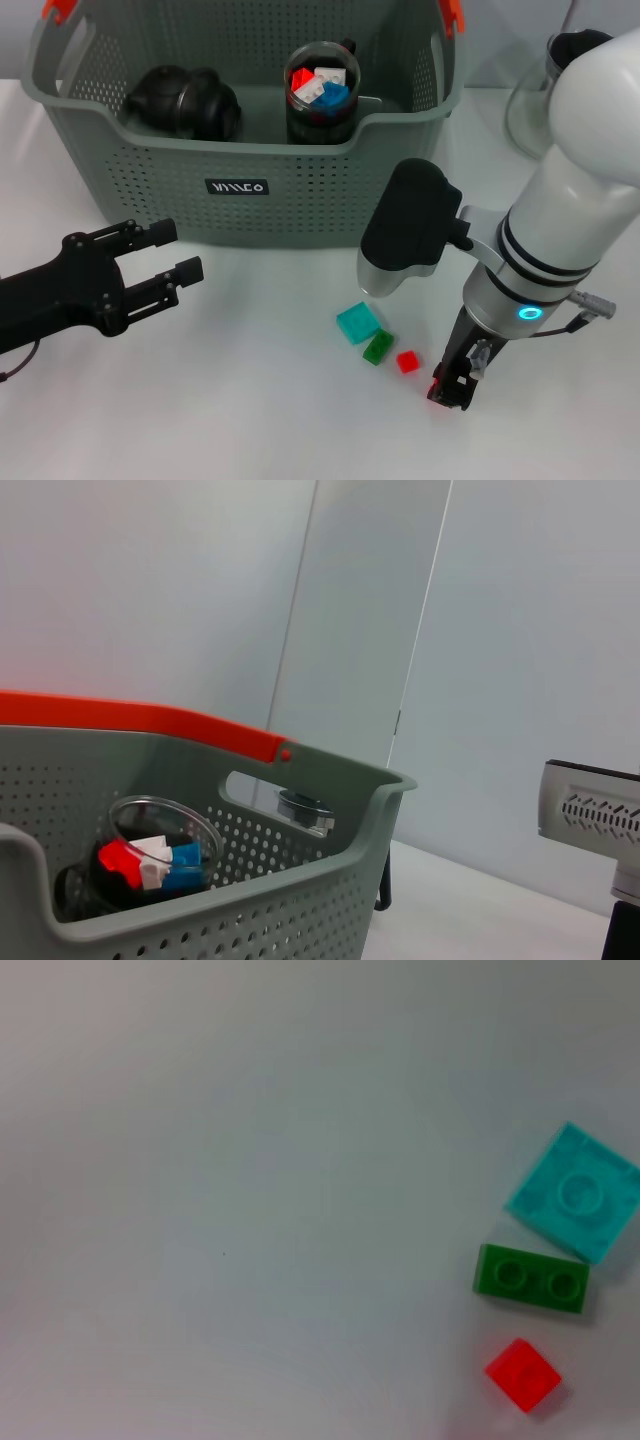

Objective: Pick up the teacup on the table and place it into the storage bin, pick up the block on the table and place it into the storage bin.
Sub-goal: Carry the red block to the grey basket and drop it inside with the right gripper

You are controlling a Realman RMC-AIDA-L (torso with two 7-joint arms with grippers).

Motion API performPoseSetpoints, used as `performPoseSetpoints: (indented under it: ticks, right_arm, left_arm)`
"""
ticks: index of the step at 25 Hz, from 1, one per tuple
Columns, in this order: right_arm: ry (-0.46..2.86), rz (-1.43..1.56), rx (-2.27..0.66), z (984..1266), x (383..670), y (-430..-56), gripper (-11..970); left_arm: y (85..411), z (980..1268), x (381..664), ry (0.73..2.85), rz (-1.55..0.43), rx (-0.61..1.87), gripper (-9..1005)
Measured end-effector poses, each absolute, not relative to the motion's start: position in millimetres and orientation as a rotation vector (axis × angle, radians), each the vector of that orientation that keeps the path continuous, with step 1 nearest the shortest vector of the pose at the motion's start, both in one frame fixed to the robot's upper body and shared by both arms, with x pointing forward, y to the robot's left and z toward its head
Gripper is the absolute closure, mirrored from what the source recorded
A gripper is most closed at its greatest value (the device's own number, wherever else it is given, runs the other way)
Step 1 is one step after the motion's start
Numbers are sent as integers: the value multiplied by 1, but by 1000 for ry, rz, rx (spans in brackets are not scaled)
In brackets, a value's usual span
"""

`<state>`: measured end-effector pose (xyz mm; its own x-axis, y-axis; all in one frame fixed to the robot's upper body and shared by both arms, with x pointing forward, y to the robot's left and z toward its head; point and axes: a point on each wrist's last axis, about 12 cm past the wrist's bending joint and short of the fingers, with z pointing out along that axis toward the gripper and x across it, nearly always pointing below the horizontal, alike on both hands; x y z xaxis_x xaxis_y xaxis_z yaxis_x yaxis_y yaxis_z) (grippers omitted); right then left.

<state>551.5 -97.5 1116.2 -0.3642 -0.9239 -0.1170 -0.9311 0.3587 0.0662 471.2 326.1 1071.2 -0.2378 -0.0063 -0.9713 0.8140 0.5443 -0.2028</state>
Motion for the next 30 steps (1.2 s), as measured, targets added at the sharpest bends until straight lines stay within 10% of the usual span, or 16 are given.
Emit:
performPoseSetpoints:
  ticks: [30]
  right_arm:
    - [1726, 1147, -1094, 1164, 549, -249, 757]
  left_arm:
    - [325, 1074, 485, 1645, -856, 693, 402]
